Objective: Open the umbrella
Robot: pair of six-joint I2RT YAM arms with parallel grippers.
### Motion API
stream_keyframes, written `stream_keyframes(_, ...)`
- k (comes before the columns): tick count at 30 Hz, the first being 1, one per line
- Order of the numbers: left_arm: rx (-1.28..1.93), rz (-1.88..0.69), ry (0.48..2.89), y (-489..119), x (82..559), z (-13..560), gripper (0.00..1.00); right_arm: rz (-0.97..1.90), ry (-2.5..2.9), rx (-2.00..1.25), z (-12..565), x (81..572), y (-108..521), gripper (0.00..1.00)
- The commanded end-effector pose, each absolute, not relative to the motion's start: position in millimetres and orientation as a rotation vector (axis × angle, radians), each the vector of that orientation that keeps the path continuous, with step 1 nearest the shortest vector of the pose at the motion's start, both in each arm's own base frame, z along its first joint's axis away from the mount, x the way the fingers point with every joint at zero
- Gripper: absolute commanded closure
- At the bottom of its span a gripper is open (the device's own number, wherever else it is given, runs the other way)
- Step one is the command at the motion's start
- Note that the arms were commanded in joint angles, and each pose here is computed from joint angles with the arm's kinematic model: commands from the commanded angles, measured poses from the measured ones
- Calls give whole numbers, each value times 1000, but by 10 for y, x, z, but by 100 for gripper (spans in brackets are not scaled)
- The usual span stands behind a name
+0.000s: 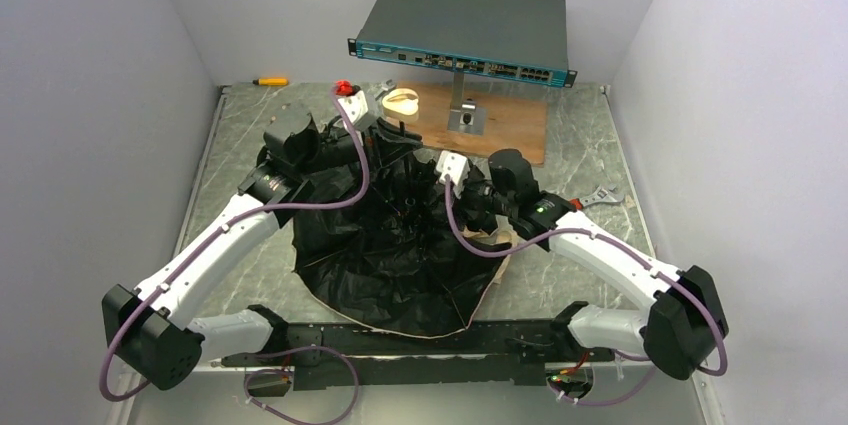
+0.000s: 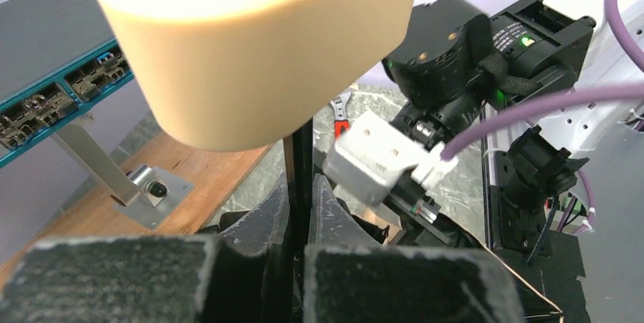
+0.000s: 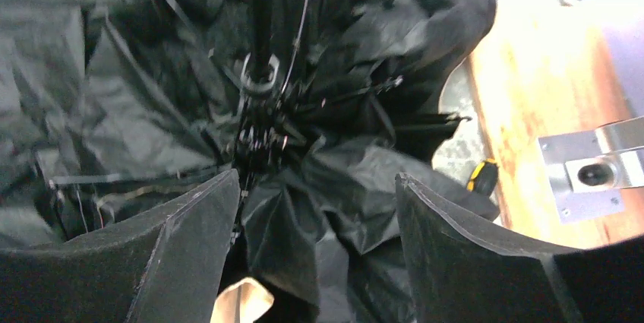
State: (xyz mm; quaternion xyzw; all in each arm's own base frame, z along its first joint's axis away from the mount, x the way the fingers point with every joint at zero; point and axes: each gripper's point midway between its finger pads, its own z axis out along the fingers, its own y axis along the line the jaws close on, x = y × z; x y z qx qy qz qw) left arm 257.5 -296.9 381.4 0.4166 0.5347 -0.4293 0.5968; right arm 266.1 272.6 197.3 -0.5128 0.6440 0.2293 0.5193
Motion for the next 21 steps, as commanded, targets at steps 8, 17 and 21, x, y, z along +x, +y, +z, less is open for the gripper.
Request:
stream_keyframes(8, 953, -914, 1106, -2869, 2528, 4252, 100, 580, 1519, -1508, 1620, 2553, 2865, 47)
stream_keyframes(17, 923, -875, 1150, -2509, 2563, 4421, 100, 434, 1730, -1718, 758, 2560, 2160, 49)
stream_keyframes(21, 933, -851, 1136, -2406, 2529, 4456, 100, 413, 1798, -1792, 590, 2408, 1954, 43)
